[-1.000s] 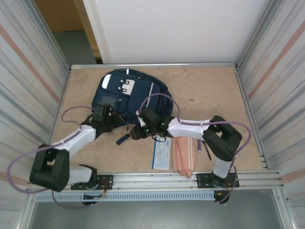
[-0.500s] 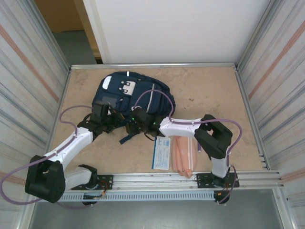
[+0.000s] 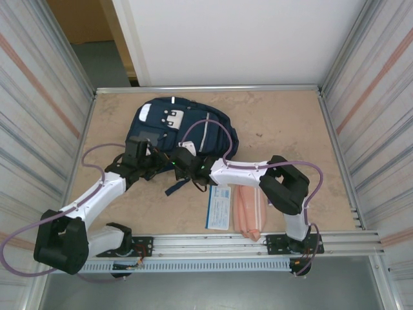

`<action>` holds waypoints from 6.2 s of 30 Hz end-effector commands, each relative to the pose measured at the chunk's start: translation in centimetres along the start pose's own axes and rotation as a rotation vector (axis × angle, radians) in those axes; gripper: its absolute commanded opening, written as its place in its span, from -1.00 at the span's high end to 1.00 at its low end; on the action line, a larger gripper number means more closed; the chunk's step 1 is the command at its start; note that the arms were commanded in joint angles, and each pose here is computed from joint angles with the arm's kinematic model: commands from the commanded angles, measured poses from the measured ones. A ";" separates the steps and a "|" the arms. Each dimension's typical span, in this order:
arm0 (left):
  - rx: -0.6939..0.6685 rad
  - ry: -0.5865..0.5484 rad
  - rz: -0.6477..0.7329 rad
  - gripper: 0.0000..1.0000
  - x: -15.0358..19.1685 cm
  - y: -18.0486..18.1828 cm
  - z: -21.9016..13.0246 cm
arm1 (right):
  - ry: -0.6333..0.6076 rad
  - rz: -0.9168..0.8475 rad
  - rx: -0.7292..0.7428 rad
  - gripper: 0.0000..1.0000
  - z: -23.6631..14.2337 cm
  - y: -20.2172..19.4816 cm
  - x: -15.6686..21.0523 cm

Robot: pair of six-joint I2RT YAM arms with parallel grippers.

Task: Pack the student bag

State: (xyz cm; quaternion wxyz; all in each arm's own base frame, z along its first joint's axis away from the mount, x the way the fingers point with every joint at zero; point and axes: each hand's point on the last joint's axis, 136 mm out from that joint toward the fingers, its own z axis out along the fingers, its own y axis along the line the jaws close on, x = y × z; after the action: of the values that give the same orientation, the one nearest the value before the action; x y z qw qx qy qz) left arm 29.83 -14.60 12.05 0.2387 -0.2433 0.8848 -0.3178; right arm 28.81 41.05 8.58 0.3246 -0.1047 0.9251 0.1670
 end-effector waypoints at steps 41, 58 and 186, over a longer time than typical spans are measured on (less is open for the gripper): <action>0.088 0.023 -0.313 1.00 3.4 -4.5 -0.1 | -0.678 -0.428 -0.260 -0.21 -7.3 -1.3 3.4; 0.095 0.046 -0.334 1.00 4.8 -4.0 -0.7 | -0.770 -0.377 -0.025 -0.13 -4.3 -2.8 1.1; -0.197 -0.229 -0.196 1.00 -1.5 5.4 -0.3 | 0.039 -0.344 -0.126 1.00 -1.5 -8.3 2.4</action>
State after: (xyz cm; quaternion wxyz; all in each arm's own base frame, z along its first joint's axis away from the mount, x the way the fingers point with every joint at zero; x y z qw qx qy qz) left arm 28.38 -12.37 7.73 0.2299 -0.4415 0.8304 -0.2504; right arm 26.25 38.79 8.37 0.3394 -0.3154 0.8416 0.2774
